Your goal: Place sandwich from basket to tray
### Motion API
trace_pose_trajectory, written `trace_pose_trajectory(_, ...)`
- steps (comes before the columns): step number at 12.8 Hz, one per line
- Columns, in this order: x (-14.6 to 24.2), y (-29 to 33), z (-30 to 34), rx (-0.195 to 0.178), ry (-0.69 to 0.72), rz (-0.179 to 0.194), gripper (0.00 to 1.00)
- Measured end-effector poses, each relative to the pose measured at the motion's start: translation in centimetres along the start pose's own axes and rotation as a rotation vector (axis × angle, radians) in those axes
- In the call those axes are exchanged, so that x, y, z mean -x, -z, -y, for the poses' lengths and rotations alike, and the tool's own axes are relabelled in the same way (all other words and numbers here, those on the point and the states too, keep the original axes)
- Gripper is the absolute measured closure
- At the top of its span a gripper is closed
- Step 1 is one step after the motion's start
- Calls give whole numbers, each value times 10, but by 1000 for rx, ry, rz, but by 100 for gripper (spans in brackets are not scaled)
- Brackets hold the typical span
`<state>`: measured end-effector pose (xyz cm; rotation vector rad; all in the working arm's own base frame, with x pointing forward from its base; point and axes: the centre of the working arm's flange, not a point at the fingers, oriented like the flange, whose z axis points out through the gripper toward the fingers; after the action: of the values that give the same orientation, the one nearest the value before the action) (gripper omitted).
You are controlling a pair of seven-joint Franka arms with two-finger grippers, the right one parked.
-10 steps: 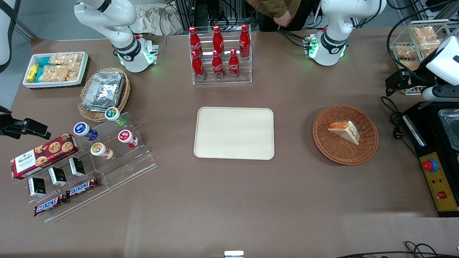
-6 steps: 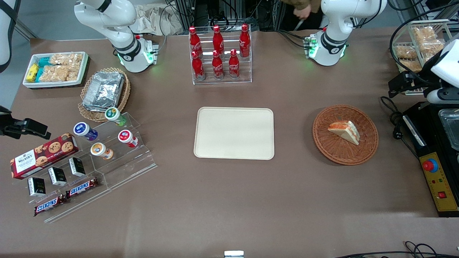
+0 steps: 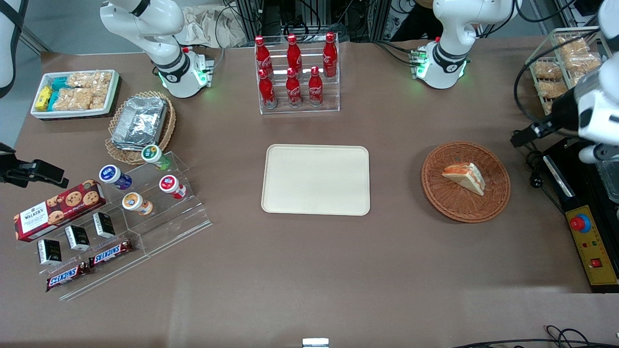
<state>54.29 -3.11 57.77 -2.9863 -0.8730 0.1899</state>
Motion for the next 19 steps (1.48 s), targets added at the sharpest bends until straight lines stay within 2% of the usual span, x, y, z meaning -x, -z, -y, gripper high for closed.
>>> trace_pose_trajectory(3,-4,-59,0,40,140,-45,0)
trace_pose_trajectory(5,7,-104,10,81,212,-88,0)
trace_pose_trajectory(6,13,-124,15,90,241,-98,0)
trace_pose_trajectory(12,34,-223,33,126,287,-138,0)
trace_pose_trajectory(14,45,-257,42,128,295,-140,0)
trace_pose_trajectory(19,36,-302,67,144,357,-155,0)
